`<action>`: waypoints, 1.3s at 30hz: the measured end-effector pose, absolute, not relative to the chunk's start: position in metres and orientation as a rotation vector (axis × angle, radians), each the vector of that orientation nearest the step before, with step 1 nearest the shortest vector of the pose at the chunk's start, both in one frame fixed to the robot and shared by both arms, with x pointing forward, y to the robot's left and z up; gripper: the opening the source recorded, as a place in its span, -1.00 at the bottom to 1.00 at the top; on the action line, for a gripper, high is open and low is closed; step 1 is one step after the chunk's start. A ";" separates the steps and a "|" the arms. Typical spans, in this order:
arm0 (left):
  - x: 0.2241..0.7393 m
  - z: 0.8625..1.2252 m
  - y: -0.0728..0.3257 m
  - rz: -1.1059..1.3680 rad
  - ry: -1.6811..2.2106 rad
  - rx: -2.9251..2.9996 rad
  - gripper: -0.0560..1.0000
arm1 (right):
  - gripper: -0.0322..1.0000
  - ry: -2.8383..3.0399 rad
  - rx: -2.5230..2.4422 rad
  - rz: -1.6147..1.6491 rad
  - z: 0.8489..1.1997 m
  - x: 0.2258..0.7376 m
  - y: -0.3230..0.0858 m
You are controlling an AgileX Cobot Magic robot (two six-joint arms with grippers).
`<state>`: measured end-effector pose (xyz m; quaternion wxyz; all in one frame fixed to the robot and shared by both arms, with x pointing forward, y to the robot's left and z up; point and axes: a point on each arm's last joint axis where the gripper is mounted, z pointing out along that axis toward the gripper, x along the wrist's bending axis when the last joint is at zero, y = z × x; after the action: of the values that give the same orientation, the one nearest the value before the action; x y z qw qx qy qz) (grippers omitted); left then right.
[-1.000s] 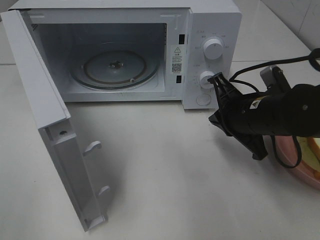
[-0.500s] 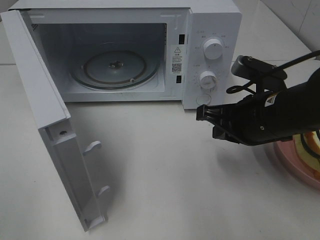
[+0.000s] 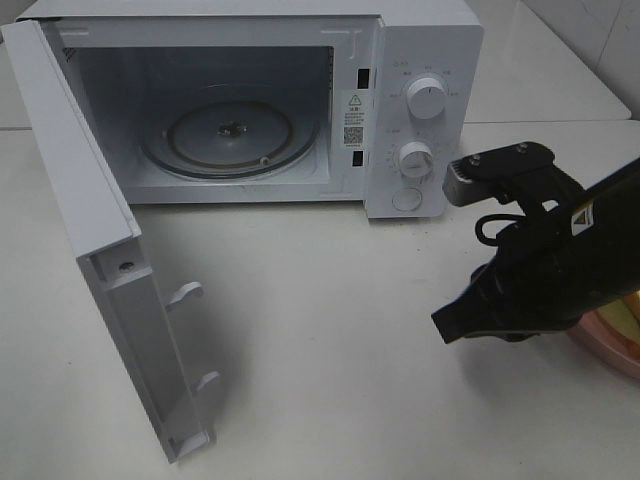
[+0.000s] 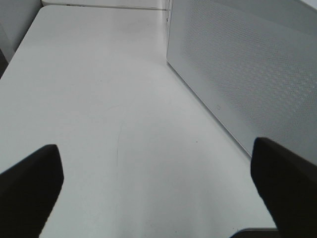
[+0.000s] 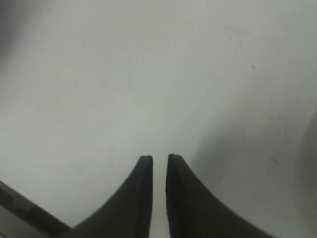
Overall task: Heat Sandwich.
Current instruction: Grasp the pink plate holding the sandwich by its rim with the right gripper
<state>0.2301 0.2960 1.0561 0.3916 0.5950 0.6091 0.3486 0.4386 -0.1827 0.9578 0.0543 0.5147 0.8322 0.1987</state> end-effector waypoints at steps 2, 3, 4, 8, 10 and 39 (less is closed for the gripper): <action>0.230 1.056 0.296 0.885 1.547 1.511 0.95 | -0.64 2.544 1.564 0.567 0.958 0.438 -0.184; 0.230 1.056 0.296 0.885 1.547 1.511 0.95 | -0.60 2.555 1.568 0.532 0.958 0.437 -0.185; 0.230 1.056 0.296 0.885 1.547 1.511 0.95 | -0.56 2.564 1.571 0.481 0.961 0.437 -0.186; 0.230 1.056 0.296 0.885 1.547 1.511 0.95 | -0.32 2.551 1.582 0.429 0.967 0.440 -0.188; 0.230 1.056 0.296 0.885 1.547 1.511 0.95 | -0.08 2.528 1.585 0.388 0.972 0.444 -0.189; 0.230 1.056 0.296 0.885 1.547 1.511 0.95 | 0.74 2.247 1.840 0.163 0.985 0.469 -0.255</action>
<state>0.2301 0.2960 1.0561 0.3916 0.5950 0.6091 0.3486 0.4691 -0.2552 0.9850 0.1163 0.6284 0.7671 0.0557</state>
